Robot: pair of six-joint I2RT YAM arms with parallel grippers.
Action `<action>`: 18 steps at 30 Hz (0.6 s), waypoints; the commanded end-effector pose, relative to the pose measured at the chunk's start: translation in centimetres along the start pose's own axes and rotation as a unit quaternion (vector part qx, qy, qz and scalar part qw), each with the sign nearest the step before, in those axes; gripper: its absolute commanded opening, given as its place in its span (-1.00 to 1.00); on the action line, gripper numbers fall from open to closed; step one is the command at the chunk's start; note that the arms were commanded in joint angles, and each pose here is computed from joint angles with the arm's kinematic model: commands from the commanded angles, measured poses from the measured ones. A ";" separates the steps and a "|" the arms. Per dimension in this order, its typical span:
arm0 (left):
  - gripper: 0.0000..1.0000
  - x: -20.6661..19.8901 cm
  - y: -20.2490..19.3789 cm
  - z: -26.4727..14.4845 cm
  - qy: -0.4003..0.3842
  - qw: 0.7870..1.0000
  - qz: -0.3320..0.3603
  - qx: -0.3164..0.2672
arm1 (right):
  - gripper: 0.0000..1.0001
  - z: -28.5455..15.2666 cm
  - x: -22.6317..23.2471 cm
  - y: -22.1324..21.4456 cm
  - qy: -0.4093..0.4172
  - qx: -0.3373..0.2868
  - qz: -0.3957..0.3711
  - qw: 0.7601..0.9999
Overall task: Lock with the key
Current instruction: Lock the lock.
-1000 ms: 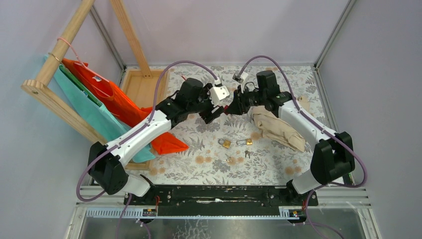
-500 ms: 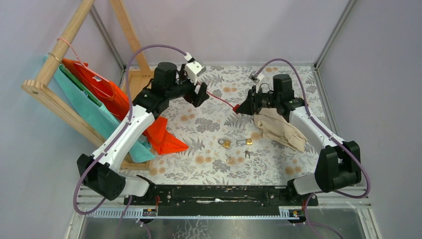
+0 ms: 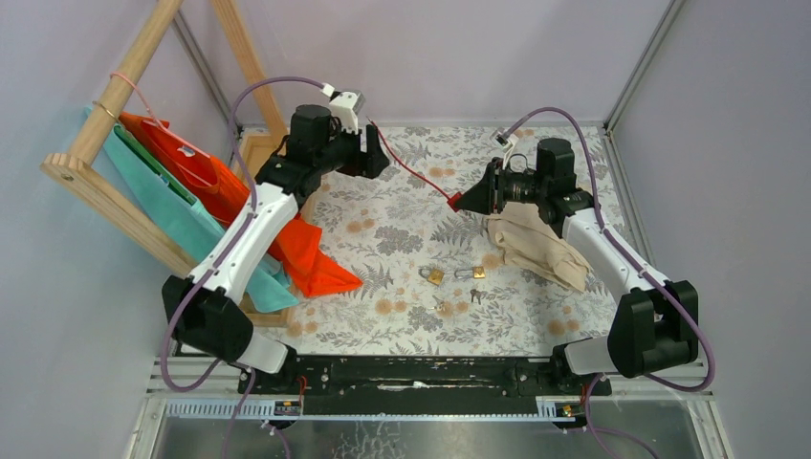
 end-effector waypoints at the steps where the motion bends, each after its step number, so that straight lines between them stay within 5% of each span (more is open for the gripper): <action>1: 0.54 0.7 1.2 1.6 -0.007 0.997 -0.080 -0.013 | -0.92 -0.6 2.1 1.4 0.038 -0.020 -0.031 0.999; 18: 0.42 1.1 2.5 4.1 -0.032 0.992 -0.112 -0.052 | -0.91 -0.4 2.1 0.9 0.052 -0.021 -0.023 0.998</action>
Point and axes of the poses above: each gripper's point midway between its finger pads, its own z axis out along the fingers, its own x axis along the line the jaws close on, y = z × x, the point moved 5 cm from there along -z, back along the fingers, and after that the axes turned 8 degrees about z, right-handed, at the moved point
